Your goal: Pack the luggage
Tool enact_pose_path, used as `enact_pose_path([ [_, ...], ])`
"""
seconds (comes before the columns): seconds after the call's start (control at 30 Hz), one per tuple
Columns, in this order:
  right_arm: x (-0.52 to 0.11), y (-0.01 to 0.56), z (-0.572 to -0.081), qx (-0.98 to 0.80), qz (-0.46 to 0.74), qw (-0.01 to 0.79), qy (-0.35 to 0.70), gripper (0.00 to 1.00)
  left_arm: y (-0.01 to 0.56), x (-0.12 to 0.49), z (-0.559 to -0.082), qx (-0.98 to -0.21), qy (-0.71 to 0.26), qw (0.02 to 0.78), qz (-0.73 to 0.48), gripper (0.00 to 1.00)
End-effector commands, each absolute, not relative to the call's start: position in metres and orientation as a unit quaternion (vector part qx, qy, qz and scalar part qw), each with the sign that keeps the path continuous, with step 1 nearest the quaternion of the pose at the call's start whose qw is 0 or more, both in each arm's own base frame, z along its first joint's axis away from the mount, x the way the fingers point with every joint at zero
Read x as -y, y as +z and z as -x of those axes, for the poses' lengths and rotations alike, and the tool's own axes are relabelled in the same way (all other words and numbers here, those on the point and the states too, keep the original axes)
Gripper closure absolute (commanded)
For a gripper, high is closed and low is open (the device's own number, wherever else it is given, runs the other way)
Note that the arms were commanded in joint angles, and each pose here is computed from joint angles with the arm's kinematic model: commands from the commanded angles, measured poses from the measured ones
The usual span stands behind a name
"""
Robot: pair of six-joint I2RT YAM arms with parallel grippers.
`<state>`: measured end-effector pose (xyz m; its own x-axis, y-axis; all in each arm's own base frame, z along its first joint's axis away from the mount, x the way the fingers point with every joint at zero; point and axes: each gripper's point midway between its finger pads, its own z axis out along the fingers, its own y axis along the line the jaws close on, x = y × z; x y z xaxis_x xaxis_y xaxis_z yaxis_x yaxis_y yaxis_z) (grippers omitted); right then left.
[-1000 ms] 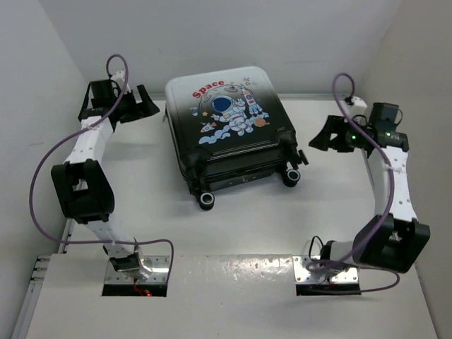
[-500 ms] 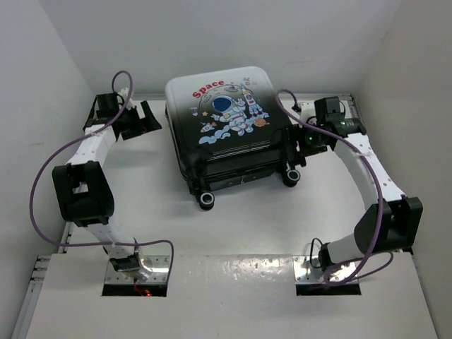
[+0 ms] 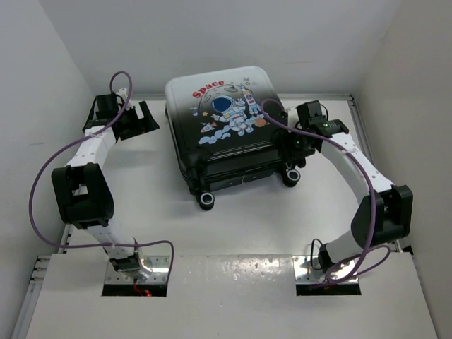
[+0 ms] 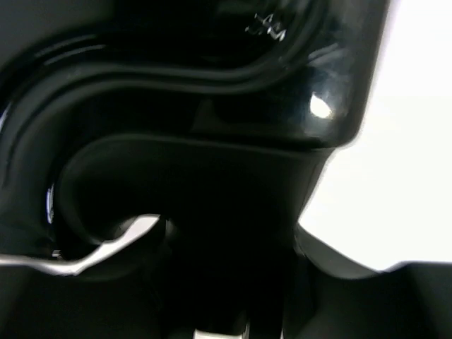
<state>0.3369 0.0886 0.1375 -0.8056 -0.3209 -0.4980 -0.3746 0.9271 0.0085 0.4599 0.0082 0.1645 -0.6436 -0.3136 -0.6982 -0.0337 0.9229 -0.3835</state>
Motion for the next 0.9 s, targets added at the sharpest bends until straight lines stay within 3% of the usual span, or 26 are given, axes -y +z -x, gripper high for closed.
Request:
enact_pose_path([
  [0.0, -0.088, 0.153, -0.356, -0.93, 0.204, 0.303, 0.036, 0.71, 0.18, -0.012, -0.464, -0.879, -0.165, 0.437, 0.097, 0.0],
  [0.07, -0.092, 0.168, -0.361, -0.919, 0.212, 0.331, 0.033, 1.0, 0.184, -0.013, -0.466, -0.877, -0.165, 0.442, 0.096, 0.0],
  [0.23, -0.108, 0.229, -0.376, -0.856, 0.241, 0.457, 0.03, 1.0, 0.181, -0.013, -0.472, -0.877, -0.168, 0.438, 0.102, 0.0],
  [0.37, -0.113, 0.269, -0.389, -0.832, 0.241, 0.499, 0.017, 1.0, 0.179, -0.013, -0.474, -0.877, -0.17, 0.437, 0.106, 0.0],
  [0.57, -0.099, 0.251, -0.393, -0.844, 0.231, 0.484, 0.009, 1.0, 0.182, -0.002, -0.476, -0.878, -0.166, 0.441, 0.091, 0.0],
  [0.8, -0.068, 0.184, -0.394, -0.884, 0.203, 0.421, 0.009, 1.0, 0.18, 0.003, -0.472, -0.889, -0.145, 0.426, 0.09, 0.0],
  [0.87, -0.061, 0.182, -0.395, -0.892, 0.182, 0.414, 0.014, 0.95, 0.185, 0.007, -0.467, -0.89, -0.142, 0.427, 0.076, 0.0],
])
